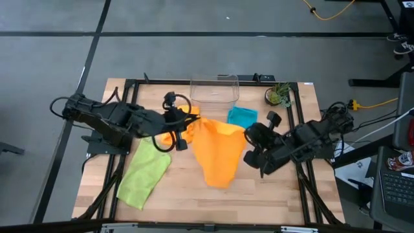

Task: Fold microfiber towels
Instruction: Fold the bottom orange microfiber cloth

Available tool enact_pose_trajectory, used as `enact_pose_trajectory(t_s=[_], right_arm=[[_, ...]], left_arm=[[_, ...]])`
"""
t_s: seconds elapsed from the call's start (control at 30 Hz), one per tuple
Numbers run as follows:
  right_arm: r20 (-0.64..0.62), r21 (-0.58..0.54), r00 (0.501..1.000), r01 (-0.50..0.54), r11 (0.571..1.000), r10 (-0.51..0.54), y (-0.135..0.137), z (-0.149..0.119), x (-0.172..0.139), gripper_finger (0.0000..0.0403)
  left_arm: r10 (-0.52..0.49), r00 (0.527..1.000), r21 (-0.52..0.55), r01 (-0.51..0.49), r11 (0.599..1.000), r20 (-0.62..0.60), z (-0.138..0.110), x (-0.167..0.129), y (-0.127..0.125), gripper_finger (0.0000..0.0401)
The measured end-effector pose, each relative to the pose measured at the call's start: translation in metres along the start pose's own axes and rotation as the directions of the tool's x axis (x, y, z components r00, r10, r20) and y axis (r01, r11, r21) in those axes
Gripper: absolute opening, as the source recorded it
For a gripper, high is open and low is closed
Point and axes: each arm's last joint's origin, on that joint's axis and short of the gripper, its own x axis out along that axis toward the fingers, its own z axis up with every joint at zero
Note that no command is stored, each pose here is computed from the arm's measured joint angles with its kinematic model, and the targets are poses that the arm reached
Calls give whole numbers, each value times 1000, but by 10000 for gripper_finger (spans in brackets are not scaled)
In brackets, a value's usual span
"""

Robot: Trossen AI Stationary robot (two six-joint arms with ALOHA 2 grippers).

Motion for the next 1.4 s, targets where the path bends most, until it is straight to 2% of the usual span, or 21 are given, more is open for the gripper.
enact_pose_trajectory(t_s=[0.17, 0.3, 0.43, 0.53, 0.63, 0.8, 0.9, 1.03, 1.2, 1.27, 1.4], right_arm=[[-1, -84, 999, 50, 995, -51, -19, 10, 9, 0], [6, -54, 999, 48, 997, -48, -42, 15, 3, 0], [2, -21, 1000, 3, 1000, -3, -56, 13, -7, 0], [-19, -41, 1000, 6, 999, -7, -62, 3, -6, 0], [-68, -34, 997, 16, 999, -18, -63, -11, 2, 0], [-246, -6, 969, -19, 1000, 17, -43, -45, 27, 0], [-298, 6, 950, -98, 995, 95, -21, -64, 40, 0], [-303, 63, 928, -208, 976, 217, 5, -84, 47, 0], [-277, 138, 901, -308, 941, 335, 32, -108, 48, 0], [-267, 182, 880, -353, 918, 392, 43, -118, 49, 0], [-256, 258, 842, -413, 873, 474, 70, -144, 54, 0]], left_arm=[[95, 995, 75, -92, 993, -34, -3, 14, 23, 0], [127, 991, 73, -123, 990, -41, 0, 13, 35, 0], [80, 996, 19, -80, 997, -43, 2, 9, 33, 0], [18, 993, -21, -20, 1000, -118, -7, 10, 30, 0], [10, 977, -58, -23, 998, -211, -17, 16, 23, 0], [-102, 944, -126, 65, 990, -313, -33, 26, -10, 0], [-162, 921, -156, 113, 981, -355, -41, 32, -36, 0], [-234, 890, -236, 149, 960, -391, -48, 32, -70, 0], [-331, 821, -327, 188, 926, -466, -67, 35, -126, 0], [-343, 791, -332, 188, 924, -506, -79, 38, -152, 0], [-396, 767, -381, 213, 900, -506, -98, 39, -201, 0]])
